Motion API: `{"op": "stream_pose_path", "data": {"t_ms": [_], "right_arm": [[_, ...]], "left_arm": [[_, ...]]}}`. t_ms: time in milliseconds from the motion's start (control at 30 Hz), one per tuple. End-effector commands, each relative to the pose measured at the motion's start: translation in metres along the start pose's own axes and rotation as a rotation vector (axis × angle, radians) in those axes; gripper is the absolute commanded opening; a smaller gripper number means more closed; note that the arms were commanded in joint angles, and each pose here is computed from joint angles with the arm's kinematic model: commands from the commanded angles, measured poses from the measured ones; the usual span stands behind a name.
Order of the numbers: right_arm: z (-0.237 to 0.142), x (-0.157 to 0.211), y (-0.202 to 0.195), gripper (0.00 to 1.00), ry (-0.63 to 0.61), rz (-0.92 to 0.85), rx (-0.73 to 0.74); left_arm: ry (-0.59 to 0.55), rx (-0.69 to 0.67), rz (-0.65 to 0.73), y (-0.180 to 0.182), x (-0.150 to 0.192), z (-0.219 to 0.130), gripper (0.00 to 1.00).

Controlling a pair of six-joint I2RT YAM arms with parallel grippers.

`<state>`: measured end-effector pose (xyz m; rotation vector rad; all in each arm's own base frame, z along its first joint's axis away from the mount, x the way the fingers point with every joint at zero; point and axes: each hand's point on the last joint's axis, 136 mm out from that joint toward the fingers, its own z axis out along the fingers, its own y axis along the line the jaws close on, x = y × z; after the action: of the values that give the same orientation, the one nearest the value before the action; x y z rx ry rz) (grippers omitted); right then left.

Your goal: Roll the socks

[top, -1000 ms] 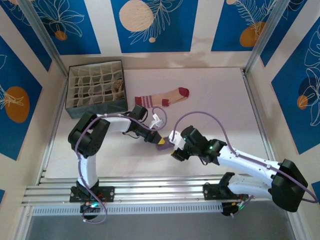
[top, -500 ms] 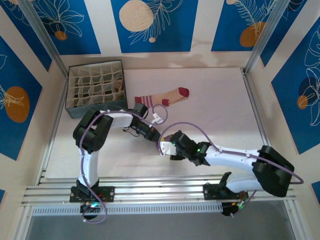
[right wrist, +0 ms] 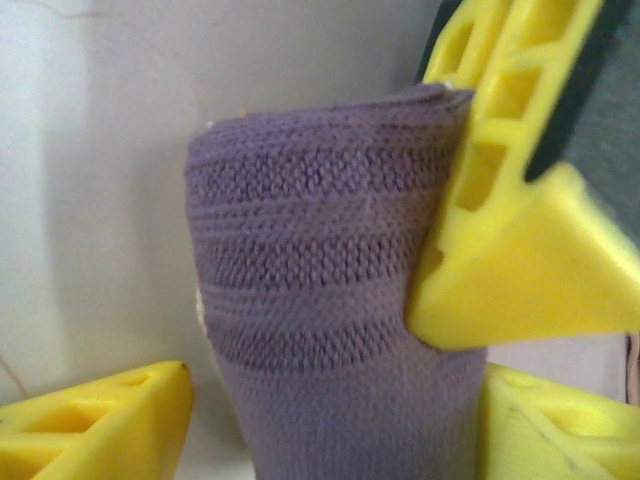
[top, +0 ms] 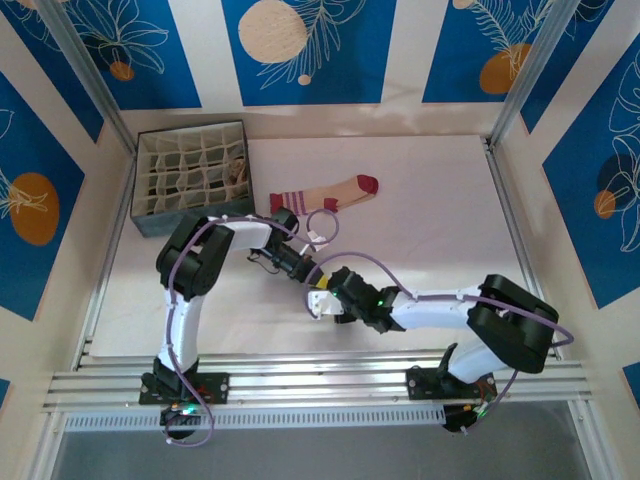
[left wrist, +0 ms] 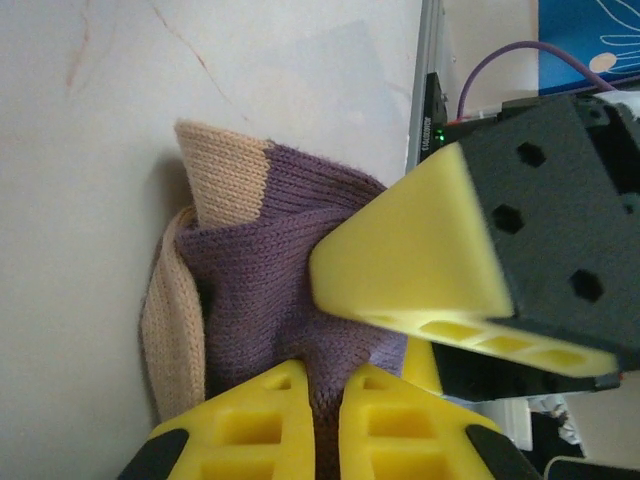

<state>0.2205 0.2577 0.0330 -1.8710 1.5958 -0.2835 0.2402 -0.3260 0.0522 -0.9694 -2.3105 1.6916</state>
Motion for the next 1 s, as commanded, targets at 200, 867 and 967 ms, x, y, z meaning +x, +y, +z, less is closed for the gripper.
{"op": "stream_pose_path", "data": {"t_ms": [200,867,967], "right_arm": [[0.016,-0.015,0.004,0.37,0.045,0.007,-0.058],[-0.065,-0.02,-0.071,0.0,-0.166,0.932,-0.209],[-0.085,-0.023,-0.092,0.0,-0.261,1.03,-0.253]], "left_arm": [[0.042,-0.039,-0.097,0.014,0.018,-0.001,0.14],[-0.601,-0.587,0.657,-0.1,-0.059,-0.148,0.36],[-0.695,-0.584,0.766,-0.121,-0.052,-0.154,0.33]]}}
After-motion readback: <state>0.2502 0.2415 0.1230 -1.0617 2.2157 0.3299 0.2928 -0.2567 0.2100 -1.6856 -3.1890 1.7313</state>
